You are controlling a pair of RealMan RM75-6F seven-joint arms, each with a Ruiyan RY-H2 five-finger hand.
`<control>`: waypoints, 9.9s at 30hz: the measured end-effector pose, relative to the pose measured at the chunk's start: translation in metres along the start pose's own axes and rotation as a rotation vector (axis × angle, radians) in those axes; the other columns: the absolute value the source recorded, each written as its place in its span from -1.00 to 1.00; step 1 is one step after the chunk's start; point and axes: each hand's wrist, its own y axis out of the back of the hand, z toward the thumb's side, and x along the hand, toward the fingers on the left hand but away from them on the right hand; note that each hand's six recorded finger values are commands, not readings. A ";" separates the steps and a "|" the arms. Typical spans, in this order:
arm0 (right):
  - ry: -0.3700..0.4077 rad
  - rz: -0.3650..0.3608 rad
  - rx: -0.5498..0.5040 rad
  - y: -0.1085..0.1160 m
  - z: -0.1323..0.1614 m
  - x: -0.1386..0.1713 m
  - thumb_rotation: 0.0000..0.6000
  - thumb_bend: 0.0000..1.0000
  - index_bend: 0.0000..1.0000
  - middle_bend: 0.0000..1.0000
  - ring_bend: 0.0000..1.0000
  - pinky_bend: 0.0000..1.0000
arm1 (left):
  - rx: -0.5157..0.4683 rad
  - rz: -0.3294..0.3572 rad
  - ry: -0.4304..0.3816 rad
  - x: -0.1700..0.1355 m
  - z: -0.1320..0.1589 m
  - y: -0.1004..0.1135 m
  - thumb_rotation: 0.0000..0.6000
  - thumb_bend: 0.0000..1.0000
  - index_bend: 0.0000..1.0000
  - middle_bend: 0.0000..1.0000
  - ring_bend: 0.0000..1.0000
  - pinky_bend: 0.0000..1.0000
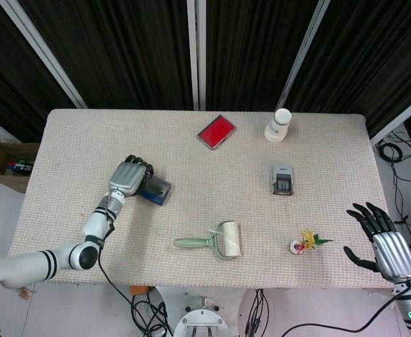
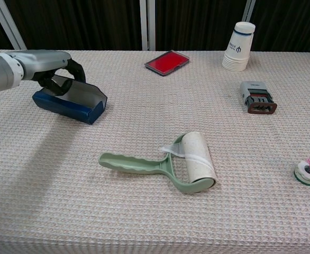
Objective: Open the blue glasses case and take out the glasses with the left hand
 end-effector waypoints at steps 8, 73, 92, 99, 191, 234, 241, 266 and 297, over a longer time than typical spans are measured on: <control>-0.004 -0.007 -0.005 0.001 -0.002 0.001 1.00 -0.59 -0.64 -0.74 -1.00 -0.79 | -0.048 0.097 0.161 0.020 -0.030 0.014 1.00 -0.13 -0.69 -0.70 -0.77 -0.76; 0.005 0.014 -0.019 -0.008 -0.003 -0.005 1.00 -0.59 -0.64 -0.74 -1.00 -0.79 | 0.173 -0.067 0.028 -0.081 -0.001 -0.036 -1.00 0.42 -0.15 -0.91 -0.88 -0.78; -0.009 -0.010 -0.020 -0.003 -0.005 0.004 1.00 -0.60 -0.64 -0.74 -1.00 -0.79 | 0.092 0.031 0.247 -0.067 -0.077 -0.003 -0.93 0.43 -0.17 -0.88 -0.88 -0.79; -0.013 -0.015 -0.022 -0.002 -0.005 0.006 1.00 -0.59 -0.64 -0.74 -1.00 -0.79 | 0.029 0.098 0.296 -0.046 -0.092 0.017 -0.94 0.41 -0.31 -0.89 -0.88 -0.79; -0.041 -0.011 -0.037 -0.006 -0.014 0.007 1.00 -0.60 -0.64 -0.74 -1.00 -0.79 | 0.034 -0.009 0.116 -0.004 -0.005 -0.012 1.00 -0.10 0.04 -0.79 -0.88 -0.79; -0.051 -0.014 -0.036 -0.005 -0.016 0.007 1.00 -0.60 -0.64 -0.74 -1.00 -0.79 | 0.011 0.385 0.109 0.024 0.009 -0.017 1.00 -0.17 -0.59 -0.83 -0.88 -0.79; -0.035 -0.012 -0.038 -0.005 -0.013 0.004 1.00 -0.60 -0.64 -0.74 -1.00 -0.79 | -0.072 0.355 0.080 0.008 0.006 -0.002 1.00 -0.17 -0.47 -0.83 -0.88 -0.79; -0.026 -0.008 -0.036 -0.007 -0.011 0.003 1.00 -0.60 -0.64 -0.74 -1.00 -0.79 | 0.036 0.116 0.091 -0.030 -0.011 -0.042 1.00 -0.30 -0.13 -0.82 -0.88 -0.79; -0.027 -0.007 -0.036 -0.005 -0.013 0.003 1.00 -0.61 -0.64 -0.74 -1.00 -0.79 | -0.013 0.149 0.067 -0.040 -0.004 -0.036 1.00 0.07 0.26 -0.63 -0.88 -0.78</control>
